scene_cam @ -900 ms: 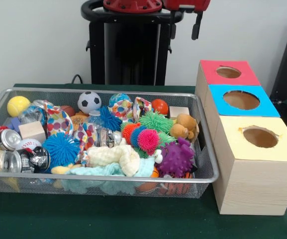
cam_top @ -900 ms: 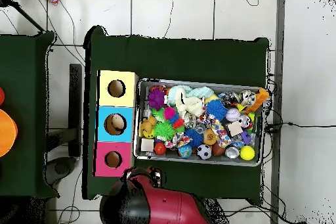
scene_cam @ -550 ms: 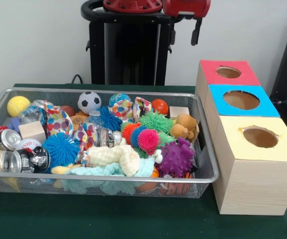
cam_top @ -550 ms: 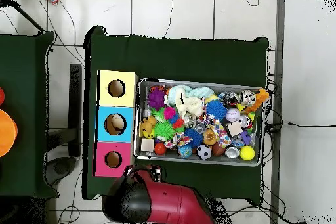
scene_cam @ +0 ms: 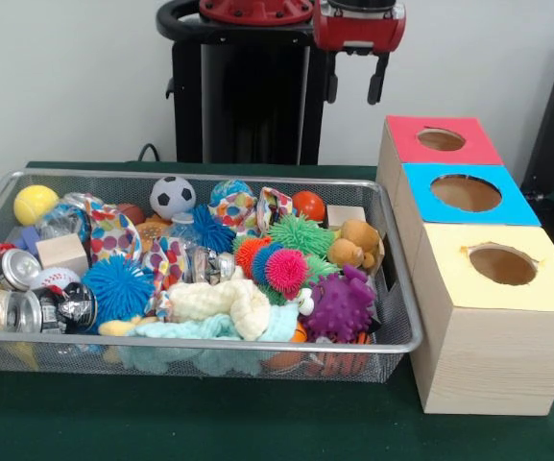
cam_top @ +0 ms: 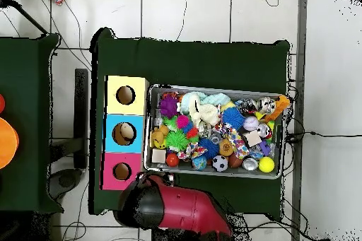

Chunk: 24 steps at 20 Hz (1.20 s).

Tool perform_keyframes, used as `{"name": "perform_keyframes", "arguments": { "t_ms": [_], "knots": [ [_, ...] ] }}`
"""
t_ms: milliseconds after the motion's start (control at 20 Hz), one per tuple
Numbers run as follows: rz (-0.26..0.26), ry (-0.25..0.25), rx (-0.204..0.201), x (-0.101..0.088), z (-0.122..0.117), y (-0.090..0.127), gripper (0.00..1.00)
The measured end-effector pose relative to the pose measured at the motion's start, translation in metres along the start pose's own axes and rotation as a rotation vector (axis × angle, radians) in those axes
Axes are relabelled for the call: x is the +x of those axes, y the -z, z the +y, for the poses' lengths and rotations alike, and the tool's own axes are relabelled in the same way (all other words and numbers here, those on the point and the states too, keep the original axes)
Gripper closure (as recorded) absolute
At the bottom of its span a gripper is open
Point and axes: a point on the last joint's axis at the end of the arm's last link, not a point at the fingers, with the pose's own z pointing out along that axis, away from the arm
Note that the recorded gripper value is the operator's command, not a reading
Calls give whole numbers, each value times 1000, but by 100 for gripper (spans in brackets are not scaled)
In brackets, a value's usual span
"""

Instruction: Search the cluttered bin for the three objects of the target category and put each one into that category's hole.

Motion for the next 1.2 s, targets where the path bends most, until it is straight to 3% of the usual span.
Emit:
{"name": "perform_keyframes", "arguments": {
  "t_ms": [450, 750, 1150, 1200],
  "knots": [
    [17, -24, 6, -10, 0, -18, 0],
    [0, -77, 15, -23, -5, -35, 0],
    [-39, -188, 43, -40, -14, -55, 0],
    [-46, -227, 53, -44, -15, -60, 0]
  ]
}}
